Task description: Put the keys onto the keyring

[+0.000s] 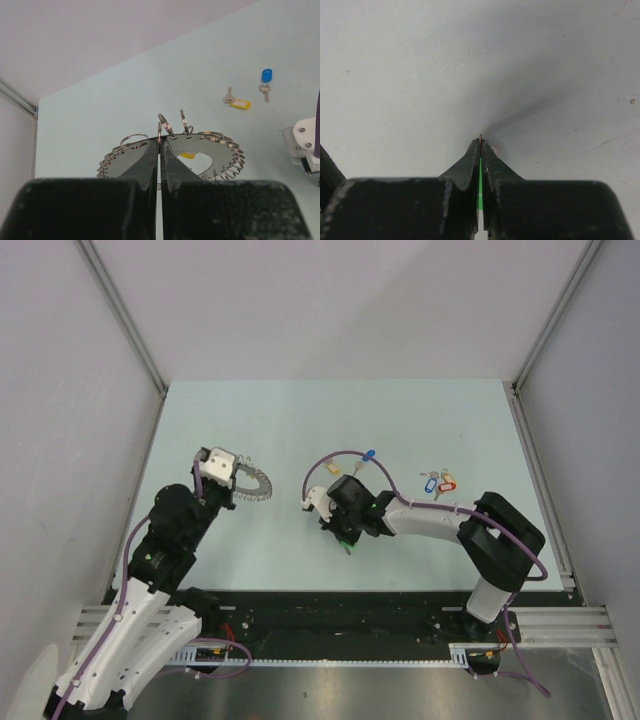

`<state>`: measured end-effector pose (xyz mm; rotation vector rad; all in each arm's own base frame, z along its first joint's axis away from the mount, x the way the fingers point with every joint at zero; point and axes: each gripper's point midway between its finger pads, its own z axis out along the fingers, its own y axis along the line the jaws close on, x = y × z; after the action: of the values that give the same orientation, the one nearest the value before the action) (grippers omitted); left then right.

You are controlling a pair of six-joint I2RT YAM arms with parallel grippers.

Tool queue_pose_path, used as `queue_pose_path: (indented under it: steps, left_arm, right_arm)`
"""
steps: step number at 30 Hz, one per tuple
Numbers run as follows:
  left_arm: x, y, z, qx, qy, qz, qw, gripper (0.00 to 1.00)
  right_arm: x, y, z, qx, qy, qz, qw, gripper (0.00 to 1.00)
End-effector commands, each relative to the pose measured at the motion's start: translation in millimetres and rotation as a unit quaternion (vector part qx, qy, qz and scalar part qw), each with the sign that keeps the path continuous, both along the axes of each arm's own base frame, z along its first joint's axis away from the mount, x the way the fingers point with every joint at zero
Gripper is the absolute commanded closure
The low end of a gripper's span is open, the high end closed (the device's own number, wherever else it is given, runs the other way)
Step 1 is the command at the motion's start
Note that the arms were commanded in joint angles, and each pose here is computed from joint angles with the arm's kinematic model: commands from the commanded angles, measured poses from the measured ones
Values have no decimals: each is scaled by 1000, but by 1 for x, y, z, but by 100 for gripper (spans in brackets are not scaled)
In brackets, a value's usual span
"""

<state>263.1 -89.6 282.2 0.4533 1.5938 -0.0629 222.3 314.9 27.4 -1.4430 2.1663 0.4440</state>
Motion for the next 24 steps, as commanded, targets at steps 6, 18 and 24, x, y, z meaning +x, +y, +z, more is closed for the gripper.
queue_pose_path:
  steps: [6,18,24]
  left_arm:
    - [-16,-54,25,1,-13,-167,986,100]
    - [-44,-128,39,50,20,-364,930,100]
    - [-38,-152,17,117,53,-367,921,100]
  right_arm:
    - [7,10,105,113,-82,9,990,100]
    - [16,-11,240,277,-206,12,939,100]
    - [33,-27,265,321,-237,-2,917,100]
